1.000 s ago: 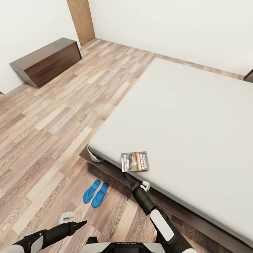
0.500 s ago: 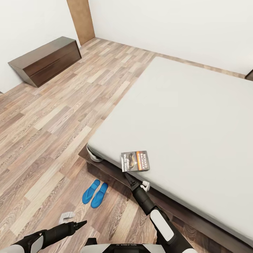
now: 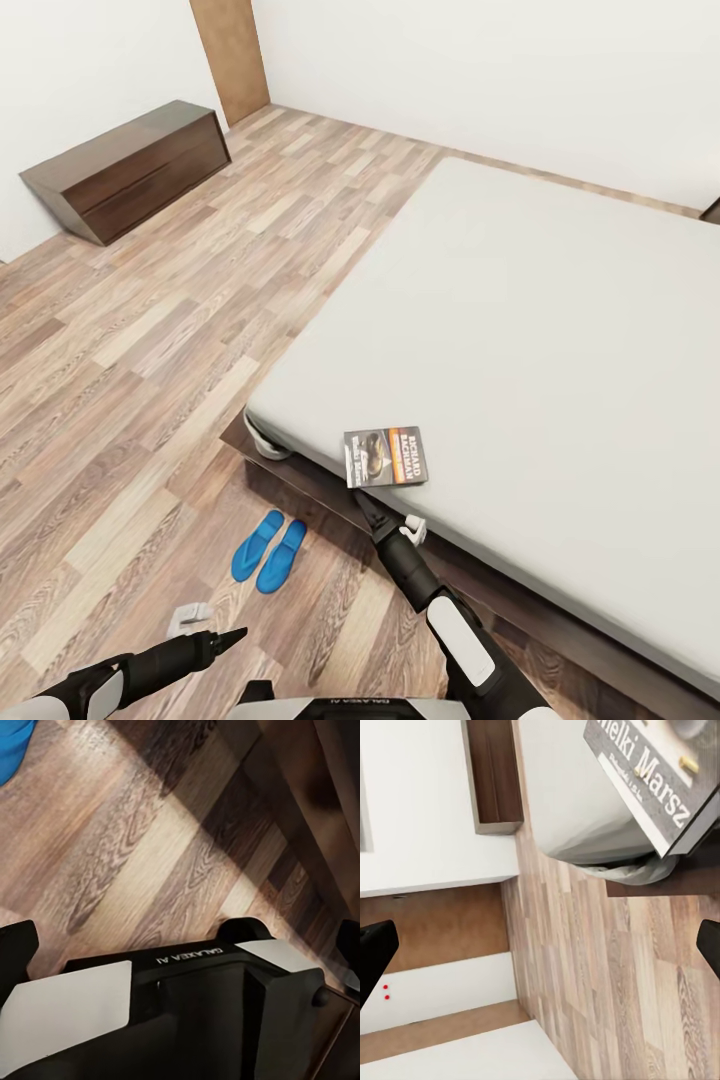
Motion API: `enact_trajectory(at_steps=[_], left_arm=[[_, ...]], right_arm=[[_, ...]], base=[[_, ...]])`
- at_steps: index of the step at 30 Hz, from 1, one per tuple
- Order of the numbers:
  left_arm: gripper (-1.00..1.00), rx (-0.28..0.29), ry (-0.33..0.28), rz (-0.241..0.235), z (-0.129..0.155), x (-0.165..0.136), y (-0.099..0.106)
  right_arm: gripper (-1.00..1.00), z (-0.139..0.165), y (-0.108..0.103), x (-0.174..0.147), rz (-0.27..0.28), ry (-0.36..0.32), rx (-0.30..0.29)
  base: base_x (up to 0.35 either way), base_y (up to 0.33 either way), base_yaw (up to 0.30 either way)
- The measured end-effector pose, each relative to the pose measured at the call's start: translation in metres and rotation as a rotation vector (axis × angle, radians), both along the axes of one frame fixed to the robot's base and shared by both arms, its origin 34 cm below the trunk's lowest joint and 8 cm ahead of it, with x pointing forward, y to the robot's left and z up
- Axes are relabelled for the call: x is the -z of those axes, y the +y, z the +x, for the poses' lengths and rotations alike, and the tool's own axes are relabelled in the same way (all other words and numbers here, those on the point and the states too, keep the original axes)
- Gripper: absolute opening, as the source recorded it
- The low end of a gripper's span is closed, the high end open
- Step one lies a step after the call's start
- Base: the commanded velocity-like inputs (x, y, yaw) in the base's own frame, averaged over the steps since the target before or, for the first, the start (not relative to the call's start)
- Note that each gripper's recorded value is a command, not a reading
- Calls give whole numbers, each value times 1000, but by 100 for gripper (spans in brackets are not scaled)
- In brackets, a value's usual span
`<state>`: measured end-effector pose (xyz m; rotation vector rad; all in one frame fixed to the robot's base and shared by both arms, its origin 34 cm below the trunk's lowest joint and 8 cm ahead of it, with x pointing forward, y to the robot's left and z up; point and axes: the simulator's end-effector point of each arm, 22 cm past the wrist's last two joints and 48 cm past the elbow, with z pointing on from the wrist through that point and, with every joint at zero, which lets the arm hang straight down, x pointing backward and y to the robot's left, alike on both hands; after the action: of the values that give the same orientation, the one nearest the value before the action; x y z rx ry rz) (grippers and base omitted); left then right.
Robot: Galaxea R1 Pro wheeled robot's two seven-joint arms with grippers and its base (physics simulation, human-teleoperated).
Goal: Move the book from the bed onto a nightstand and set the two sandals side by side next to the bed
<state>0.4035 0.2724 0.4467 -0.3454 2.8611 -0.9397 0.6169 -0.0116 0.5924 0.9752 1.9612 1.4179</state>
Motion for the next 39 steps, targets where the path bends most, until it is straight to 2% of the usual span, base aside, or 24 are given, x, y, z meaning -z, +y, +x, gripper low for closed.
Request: enact_trajectory(at_steps=[13, 24, 39], left_arm=[[100, 0, 0, 0, 0, 21, 0], [100, -1, -1, 0, 0, 21, 1], [100, -1, -1, 0, 0, 21, 1]], right_arm=[[100, 0, 0, 21, 0, 0, 0], [100, 0, 0, 21, 0, -1, 1], [100, 0, 0, 21, 0, -1, 2]], base=[[0, 0, 0], [0, 3, 0], [0, 90, 0]])
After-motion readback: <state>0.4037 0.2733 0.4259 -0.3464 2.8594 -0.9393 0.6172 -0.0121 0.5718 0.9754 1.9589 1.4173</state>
